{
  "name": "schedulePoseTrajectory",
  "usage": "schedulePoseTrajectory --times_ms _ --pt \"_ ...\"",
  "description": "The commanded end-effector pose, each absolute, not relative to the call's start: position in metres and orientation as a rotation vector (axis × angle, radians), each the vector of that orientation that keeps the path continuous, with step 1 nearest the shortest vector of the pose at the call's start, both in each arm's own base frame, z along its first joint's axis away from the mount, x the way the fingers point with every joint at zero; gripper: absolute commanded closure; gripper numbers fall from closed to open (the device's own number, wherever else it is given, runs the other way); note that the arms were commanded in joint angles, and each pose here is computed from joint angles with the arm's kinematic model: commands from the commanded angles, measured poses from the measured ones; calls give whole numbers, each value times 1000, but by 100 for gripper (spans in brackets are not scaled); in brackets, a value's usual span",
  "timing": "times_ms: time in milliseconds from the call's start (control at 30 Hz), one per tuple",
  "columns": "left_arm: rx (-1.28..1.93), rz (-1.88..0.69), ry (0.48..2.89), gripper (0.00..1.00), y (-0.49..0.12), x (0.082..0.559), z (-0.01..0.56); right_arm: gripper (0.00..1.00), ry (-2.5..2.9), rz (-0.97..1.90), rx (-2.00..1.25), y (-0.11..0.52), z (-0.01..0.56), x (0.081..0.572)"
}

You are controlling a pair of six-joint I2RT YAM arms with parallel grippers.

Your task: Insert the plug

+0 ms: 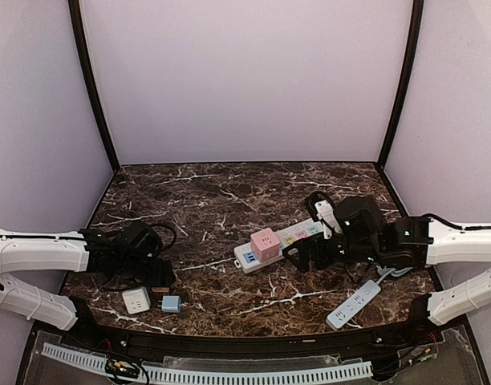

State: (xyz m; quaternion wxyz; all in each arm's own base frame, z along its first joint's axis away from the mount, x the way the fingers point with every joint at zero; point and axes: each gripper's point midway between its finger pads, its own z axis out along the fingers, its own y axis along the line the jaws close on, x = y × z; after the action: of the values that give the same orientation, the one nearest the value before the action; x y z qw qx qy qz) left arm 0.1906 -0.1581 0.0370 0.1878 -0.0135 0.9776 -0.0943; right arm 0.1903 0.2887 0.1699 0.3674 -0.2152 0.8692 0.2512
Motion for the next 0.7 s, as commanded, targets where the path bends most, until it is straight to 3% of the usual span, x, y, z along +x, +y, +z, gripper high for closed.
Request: schedulePoseTrajectory --times_ms 0,200,433,667 --pt "7 -242 2840 23 -152 169 25 1 2190 660 -527 288 179 192" --pt "24 -255 2856 39 -152 161 24 1 2197 653 -522 286 177 192" --pt "51 -245 2845 37 -155 165 28 2 2197 649 -522 285 178 192" --pt "76 -274 2817 43 -166 174 35 1 2190 642 -516 281 178 192"
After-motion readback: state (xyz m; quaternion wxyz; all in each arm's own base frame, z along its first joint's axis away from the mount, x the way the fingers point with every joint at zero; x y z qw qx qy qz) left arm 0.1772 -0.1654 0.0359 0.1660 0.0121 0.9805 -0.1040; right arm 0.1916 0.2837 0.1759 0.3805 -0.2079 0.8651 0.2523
